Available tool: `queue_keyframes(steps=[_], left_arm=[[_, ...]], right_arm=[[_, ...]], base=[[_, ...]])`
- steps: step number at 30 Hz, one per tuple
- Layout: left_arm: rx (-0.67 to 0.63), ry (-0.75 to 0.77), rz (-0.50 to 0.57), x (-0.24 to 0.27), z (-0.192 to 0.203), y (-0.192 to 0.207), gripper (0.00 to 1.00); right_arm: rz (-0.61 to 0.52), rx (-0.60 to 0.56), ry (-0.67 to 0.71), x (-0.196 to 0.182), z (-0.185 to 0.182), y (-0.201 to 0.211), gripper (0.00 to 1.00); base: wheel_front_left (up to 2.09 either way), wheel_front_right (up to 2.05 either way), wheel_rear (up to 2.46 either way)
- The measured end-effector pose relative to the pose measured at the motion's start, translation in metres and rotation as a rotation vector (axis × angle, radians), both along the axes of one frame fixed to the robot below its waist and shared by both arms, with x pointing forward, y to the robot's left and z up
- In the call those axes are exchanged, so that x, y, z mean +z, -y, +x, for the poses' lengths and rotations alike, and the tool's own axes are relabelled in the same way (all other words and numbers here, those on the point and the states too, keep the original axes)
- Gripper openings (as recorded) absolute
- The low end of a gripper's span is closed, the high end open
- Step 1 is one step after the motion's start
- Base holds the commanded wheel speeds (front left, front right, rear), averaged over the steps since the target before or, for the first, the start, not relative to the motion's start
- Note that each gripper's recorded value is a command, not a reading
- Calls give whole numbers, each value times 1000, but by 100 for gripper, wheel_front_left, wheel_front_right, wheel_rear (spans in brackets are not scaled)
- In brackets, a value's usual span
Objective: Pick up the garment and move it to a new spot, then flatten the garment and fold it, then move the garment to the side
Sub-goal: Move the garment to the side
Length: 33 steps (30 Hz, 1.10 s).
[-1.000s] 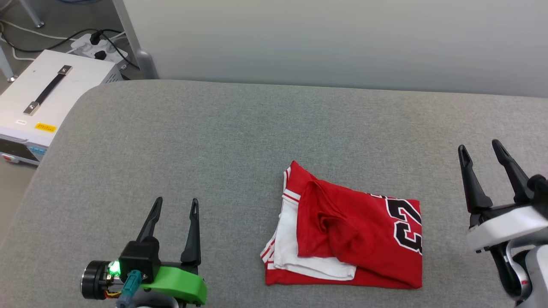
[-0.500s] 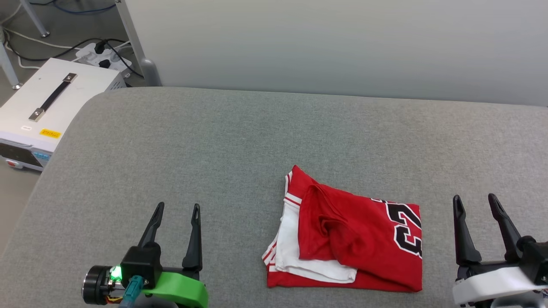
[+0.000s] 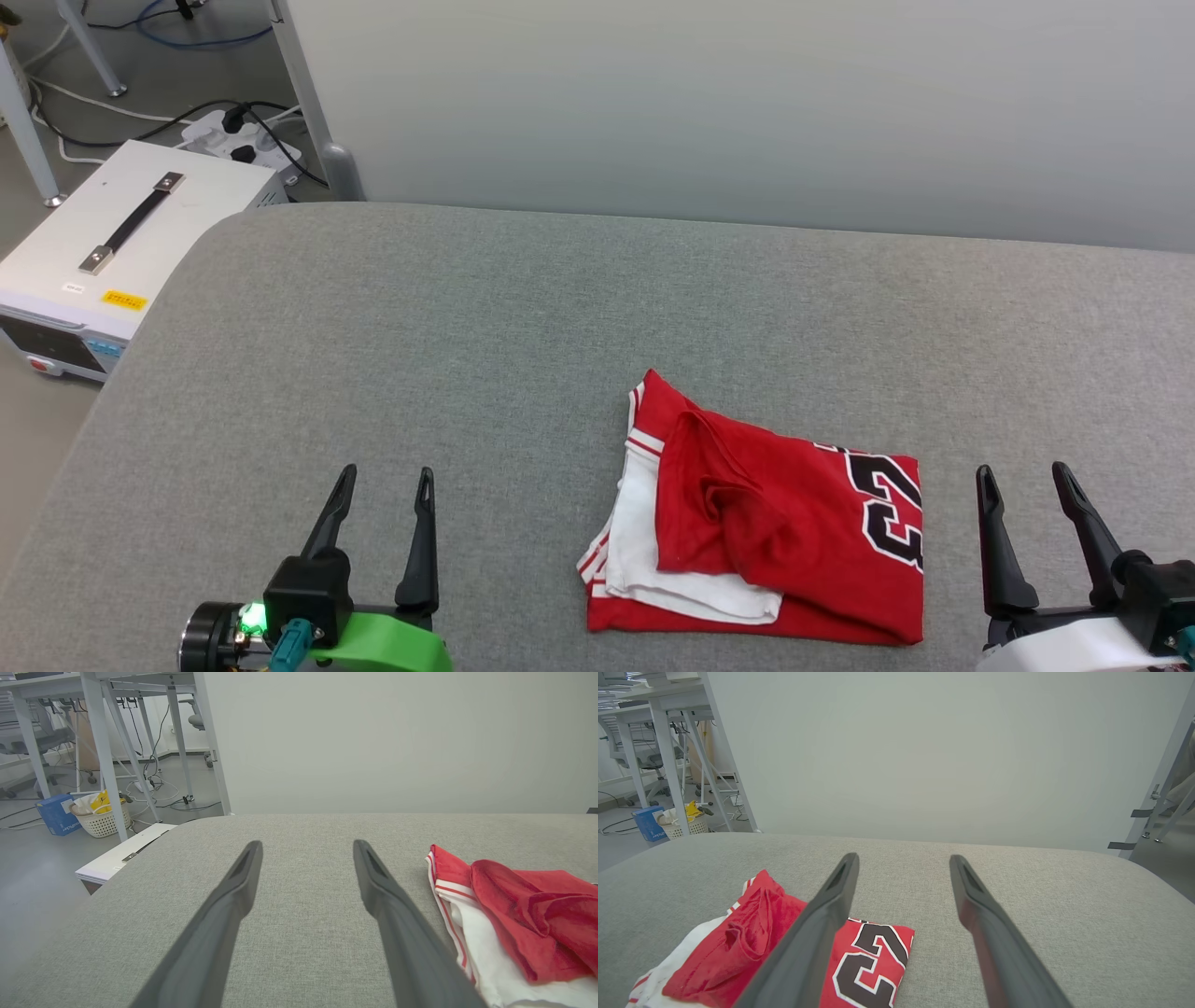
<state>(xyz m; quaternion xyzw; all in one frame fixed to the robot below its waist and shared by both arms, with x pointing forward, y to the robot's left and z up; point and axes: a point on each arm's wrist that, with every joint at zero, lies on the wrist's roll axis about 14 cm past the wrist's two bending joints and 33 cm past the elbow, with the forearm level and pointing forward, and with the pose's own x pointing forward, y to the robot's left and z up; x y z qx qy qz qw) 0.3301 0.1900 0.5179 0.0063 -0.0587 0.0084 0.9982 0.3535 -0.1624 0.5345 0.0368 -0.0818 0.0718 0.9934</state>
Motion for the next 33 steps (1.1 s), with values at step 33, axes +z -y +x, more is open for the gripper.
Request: queue_keyframes(steps=[33], left_arm=[[-2,-78,-3,-23,22,-1,100]], right_arm=[[62,324,-963,-82,52,19,100]], base=[[0,0,0]])
